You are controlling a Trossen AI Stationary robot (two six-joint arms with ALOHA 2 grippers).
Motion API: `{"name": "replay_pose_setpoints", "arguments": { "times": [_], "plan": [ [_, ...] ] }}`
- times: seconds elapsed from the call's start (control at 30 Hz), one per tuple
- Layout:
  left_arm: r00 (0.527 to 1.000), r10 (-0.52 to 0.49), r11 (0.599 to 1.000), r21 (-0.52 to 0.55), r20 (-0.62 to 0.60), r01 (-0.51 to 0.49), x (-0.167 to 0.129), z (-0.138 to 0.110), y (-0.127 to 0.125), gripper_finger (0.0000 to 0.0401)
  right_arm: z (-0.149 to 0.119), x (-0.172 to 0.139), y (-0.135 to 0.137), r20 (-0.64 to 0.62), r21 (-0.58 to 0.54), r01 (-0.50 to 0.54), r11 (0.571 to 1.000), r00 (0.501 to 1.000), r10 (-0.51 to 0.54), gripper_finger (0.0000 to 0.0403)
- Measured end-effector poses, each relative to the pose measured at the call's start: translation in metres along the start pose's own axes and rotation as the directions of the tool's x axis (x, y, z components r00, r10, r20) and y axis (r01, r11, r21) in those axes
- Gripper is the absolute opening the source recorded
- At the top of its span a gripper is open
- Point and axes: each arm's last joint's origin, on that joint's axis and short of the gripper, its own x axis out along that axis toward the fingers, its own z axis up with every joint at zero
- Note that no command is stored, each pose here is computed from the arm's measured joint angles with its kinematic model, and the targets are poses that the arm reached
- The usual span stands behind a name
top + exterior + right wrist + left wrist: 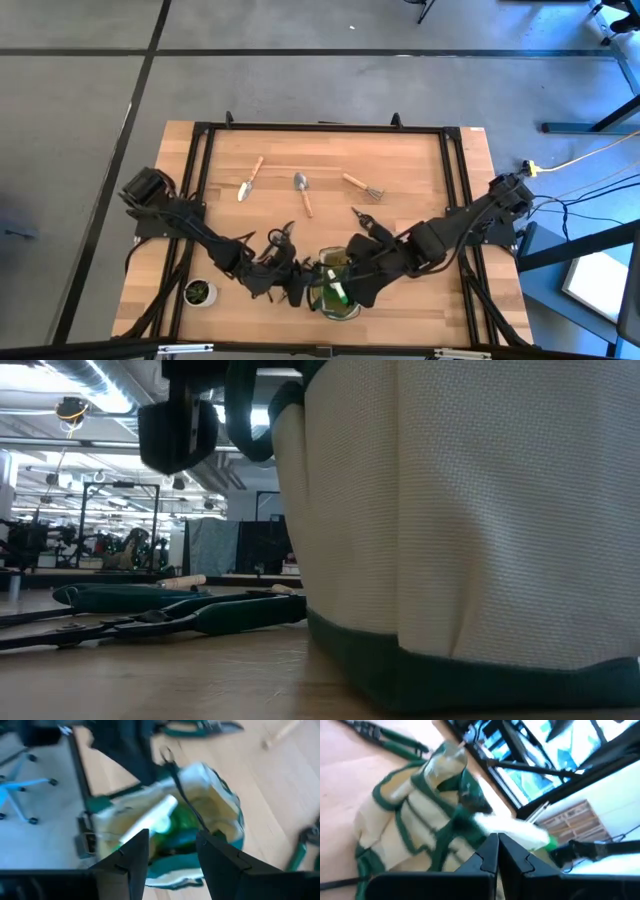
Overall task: Pick & Place Garden tools in Gardening bag
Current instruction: Put the green shear scissors into the gardening bag
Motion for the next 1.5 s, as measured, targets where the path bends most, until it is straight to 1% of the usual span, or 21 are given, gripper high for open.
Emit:
{"name": "replay_pose_setpoints", "arguments": {
  "times": [0.1,0.23,0.33,0.4,0.47,0.57,0.63,0.73,0.83,0.93,1.03,1.13,1.27,1.33,1.5],
  "plan": [
    [0.999,-0.001,1.000,0.002,0.036,0.001,-0.001,0.010,-0.003,0.0003,0.010,-0.013,0.004,0.037,-0.029,-0.038,0.999,0.999,0.040,0.0165],
    [0.996,-0.033,0.999,0.039,0.087,0.030,-0.008,0.030,-0.013,0.0001,0.020,-0.025,0.010,0.086,-0.096,-0.092,0.991,0.991,0.100,0.0165],
    [0.992,-0.065,0.995,0.079,0.112,0.056,-0.018,0.045,-0.022,0.0002,0.024,-0.031,0.016,0.092,-0.134,-0.166,0.977,0.980,0.179,0.0165],
    [0.989,-0.079,0.993,0.102,0.125,0.067,-0.024,0.056,-0.027,0.0003,0.025,-0.032,0.021,0.074,-0.148,-0.243,0.959,0.964,0.255,0.0165],
    [0.988,-0.086,0.990,0.124,0.130,0.070,-0.029,0.065,-0.029,0.0003,0.026,-0.034,0.026,0.054,-0.173,-0.320,0.931,0.941,0.334,0.0165],
    [0.990,-0.080,0.985,0.163,0.117,0.060,-0.034,0.075,-0.029,0.0002,0.027,-0.036,0.032,0.044,-0.202,-0.399,0.894,0.909,0.415,0.0165],
    [0.993,-0.040,0.982,0.186,0.111,0.018,-0.037,0.080,-0.026,0.0002,0.028,-0.038,0.035,0.057,-0.219,-0.420,0.881,0.895,0.442,0.0165],
    [0.989,0.104,0.969,0.212,0.106,-0.125,-0.045,0.081,-0.014,0.0001,0.029,-0.039,0.037,0.071,-0.227,-0.433,0.872,0.886,0.459,0.0165],
    [0.965,0.245,0.940,0.221,0.088,-0.259,-0.055,0.079,-0.001,0.0001,0.030,-0.039,0.037,0.073,-0.226,-0.434,0.872,0.885,0.460,0.0165],
    [0.940,0.339,0.913,0.224,0.050,-0.341,-0.062,0.077,0.009,0.0002,0.030,-0.039,0.037,0.073,-0.226,-0.434,0.872,0.885,0.460,0.0165],
    [0.922,0.388,0.900,0.222,-0.013,-0.376,-0.066,0.074,0.016,0.0002,0.030,-0.039,0.037,0.077,-0.224,-0.438,0.871,0.883,0.464,0.0165],
    [0.909,0.408,0.895,0.237,-0.086,-0.379,-0.067,0.071,0.019,0.0001,0.031,-0.040,0.038,0.086,-0.225,-0.446,0.866,0.877,0.474,0.0165],
    [0.884,0.442,0.879,0.268,-0.150,-0.394,-0.070,0.069,0.024,0.0002,0.032,-0.040,0.039,0.096,-0.225,-0.454,0.862,0.870,0.483,0.0165],
    [0.856,0.482,0.860,0.288,-0.187,-0.421,-0.072,0.067,0.029,0.0002,0.032,-0.040,0.039,0.097,-0.225,-0.455,0.862,0.870,0.484,0.0165],
    [0.765,0.598,0.792,0.320,-0.239,-0.520,-0.081,0.066,0.042,0.0001,0.032,-0.040,0.039,0.097,-0.235,-0.450,0.861,0.871,0.482,0.0165]
  ]
}}
